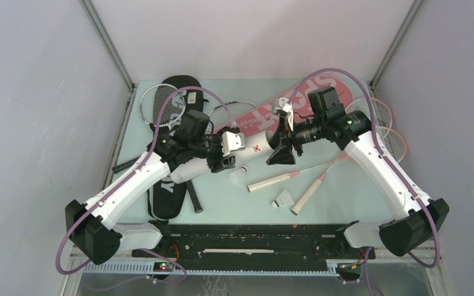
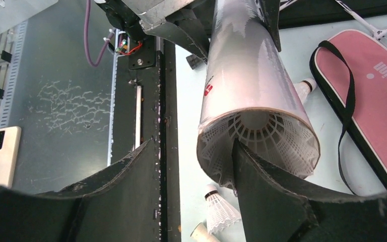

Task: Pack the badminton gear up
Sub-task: Place the shuttlecock at the shuttle tube, then pick up the shuttlecock at the center of the board, then place the shuttlecock at the shuttle tube, then pick up the shuttlecock at the center of the board.

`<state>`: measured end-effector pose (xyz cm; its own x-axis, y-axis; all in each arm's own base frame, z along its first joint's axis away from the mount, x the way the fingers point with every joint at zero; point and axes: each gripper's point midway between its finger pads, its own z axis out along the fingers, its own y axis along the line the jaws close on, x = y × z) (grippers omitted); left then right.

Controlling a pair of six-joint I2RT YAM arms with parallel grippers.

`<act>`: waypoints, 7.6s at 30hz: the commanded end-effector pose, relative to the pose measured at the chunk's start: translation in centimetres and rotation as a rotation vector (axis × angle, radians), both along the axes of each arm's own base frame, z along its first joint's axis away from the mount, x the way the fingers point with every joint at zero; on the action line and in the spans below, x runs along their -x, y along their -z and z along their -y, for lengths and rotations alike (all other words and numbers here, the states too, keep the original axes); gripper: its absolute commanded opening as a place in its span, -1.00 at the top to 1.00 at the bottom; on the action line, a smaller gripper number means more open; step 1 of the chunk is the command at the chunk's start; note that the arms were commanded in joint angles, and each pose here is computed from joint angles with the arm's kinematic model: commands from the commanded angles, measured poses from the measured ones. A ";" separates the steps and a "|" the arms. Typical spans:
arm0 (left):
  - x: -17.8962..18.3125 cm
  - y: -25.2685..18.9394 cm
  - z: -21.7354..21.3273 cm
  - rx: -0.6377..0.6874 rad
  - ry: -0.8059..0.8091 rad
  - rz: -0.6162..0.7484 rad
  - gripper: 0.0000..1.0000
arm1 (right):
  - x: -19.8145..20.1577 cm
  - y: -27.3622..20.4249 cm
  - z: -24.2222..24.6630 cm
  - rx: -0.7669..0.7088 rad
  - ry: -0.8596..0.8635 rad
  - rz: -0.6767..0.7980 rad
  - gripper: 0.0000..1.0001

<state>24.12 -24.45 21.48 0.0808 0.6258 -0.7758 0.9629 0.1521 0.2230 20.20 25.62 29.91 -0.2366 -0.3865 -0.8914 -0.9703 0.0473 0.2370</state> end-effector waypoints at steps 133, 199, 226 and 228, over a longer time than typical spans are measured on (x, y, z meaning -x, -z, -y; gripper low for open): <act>0.1 0.8 -2.5 -0.196 0.179 0.241 -0.21 | 0.2 3.2 1.1 0.186 0.105 0.082 1.00; -0.4 -0.1 -0.3 -0.056 0.108 0.170 -0.18 | -2.2 -1.2 7.0 0.010 0.381 0.080 -0.97; -0.7 1.0 -6.1 -0.242 0.077 0.292 -0.21 | 2.0 20.9 9.1 0.466 0.261 -0.407 -0.69; -0.6 0.9 -6.2 -0.239 0.074 0.293 -0.21 | 2.0 21.6 9.0 0.490 0.260 -0.425 -0.67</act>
